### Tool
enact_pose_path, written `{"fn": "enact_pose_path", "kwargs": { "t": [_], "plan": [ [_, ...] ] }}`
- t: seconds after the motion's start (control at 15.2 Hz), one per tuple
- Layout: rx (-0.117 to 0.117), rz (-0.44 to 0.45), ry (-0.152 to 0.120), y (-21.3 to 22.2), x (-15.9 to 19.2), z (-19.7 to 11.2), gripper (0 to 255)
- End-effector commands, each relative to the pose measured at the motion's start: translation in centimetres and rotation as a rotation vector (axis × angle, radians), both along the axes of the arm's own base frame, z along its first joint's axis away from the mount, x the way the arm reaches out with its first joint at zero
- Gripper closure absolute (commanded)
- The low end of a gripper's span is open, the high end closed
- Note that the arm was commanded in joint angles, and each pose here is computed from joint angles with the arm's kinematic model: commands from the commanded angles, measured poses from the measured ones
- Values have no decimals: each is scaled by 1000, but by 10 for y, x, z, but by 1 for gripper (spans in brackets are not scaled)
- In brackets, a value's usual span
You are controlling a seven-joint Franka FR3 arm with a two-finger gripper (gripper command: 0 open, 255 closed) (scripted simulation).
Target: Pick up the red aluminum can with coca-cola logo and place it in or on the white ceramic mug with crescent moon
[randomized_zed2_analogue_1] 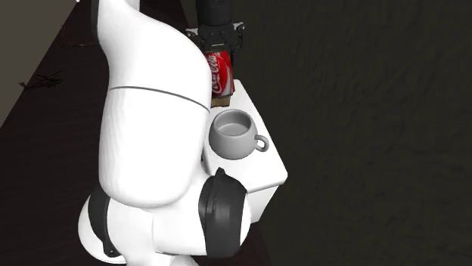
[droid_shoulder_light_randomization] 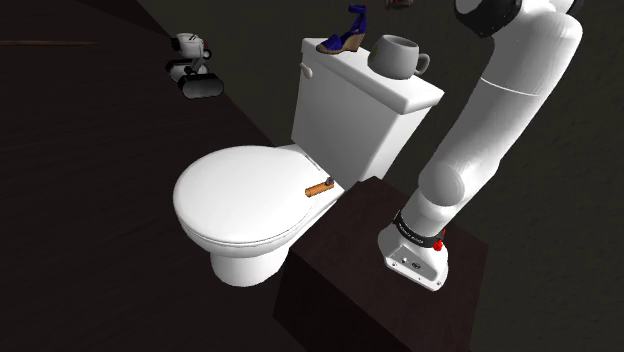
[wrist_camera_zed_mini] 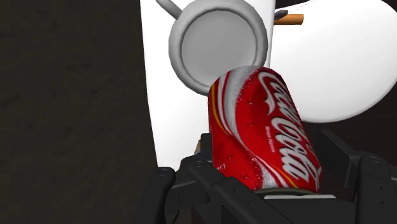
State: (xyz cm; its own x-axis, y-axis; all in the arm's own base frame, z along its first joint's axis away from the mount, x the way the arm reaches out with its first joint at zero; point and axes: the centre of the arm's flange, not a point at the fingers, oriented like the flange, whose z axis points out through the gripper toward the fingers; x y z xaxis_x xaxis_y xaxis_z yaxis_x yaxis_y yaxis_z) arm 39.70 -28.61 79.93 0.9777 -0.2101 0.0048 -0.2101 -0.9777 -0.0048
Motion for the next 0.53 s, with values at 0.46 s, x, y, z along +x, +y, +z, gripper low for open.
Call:
{"fn": "enact_pose_path", "kwargs": {
  "t": [0.46],
  "plan": [
    [0,0,0,-18,-92,7,255]
  ]
}}
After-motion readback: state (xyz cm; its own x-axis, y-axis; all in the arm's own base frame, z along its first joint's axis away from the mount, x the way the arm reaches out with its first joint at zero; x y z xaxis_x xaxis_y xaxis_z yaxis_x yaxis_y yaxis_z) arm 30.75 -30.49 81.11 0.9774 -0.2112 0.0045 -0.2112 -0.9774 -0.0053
